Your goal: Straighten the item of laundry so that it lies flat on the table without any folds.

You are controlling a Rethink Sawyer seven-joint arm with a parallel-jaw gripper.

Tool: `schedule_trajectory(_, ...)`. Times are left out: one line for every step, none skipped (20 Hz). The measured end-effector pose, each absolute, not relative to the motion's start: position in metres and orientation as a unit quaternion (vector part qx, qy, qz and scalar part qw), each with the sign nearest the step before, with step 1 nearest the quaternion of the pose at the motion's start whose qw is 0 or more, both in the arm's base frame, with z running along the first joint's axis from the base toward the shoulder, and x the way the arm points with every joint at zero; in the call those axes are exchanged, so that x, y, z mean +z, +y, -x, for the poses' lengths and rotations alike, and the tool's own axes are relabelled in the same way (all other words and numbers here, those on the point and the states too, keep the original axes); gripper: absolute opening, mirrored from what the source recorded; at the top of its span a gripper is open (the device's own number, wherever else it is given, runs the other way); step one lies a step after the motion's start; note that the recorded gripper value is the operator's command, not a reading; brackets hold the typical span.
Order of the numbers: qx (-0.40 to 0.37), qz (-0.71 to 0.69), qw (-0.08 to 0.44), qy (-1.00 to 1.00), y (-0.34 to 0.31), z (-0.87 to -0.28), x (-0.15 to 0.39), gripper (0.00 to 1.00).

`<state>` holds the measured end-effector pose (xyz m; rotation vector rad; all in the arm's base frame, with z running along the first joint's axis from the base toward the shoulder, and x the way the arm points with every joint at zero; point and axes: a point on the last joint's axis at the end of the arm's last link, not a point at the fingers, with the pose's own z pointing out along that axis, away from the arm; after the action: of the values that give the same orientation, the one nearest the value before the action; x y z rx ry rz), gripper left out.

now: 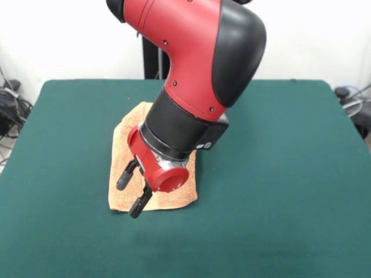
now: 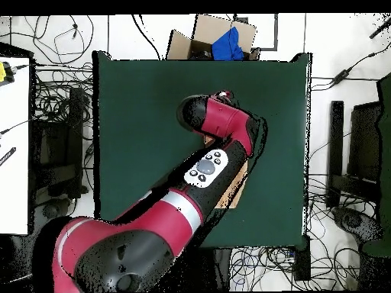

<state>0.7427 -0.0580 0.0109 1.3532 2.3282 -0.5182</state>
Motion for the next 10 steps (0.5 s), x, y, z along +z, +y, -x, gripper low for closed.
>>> schedule_trajectory(-0.185, -0.483, 0.198, 0.833, -0.058, -0.743, 0.010, 1.00)
schedule_trajectory(-0.186, -0.482, 0.198, 0.833, -0.057, -0.743, 0.008, 1.00)
schedule_trajectory(-0.186, -0.481, 0.197, 0.834, -0.057, -0.743, 0.006, 1.00)
schedule_trajectory(-0.186, -0.480, 0.197, 0.834, -0.057, -0.743, 0.004, 1.00)
schedule_trajectory(-0.186, -0.478, 0.196, 0.835, -0.055, -0.743, 0.001, 1.00)
schedule_trajectory(-0.187, -0.478, 0.196, 0.836, -0.055, -0.744, 0.000, 1.00)
schedule_trajectory(-0.187, -0.477, 0.196, 0.836, -0.055, -0.744, -0.001, 1.00)
schedule_trajectory(-0.187, -0.476, 0.196, 0.837, -0.054, -0.744, -0.004, 1.00)
schedule_trajectory(-0.187, -0.475, 0.196, 0.837, -0.054, -0.744, -0.005, 1.00)
schedule_trajectory(-0.187, -0.475, 0.196, 0.837, -0.054, -0.744, -0.006, 1.00)
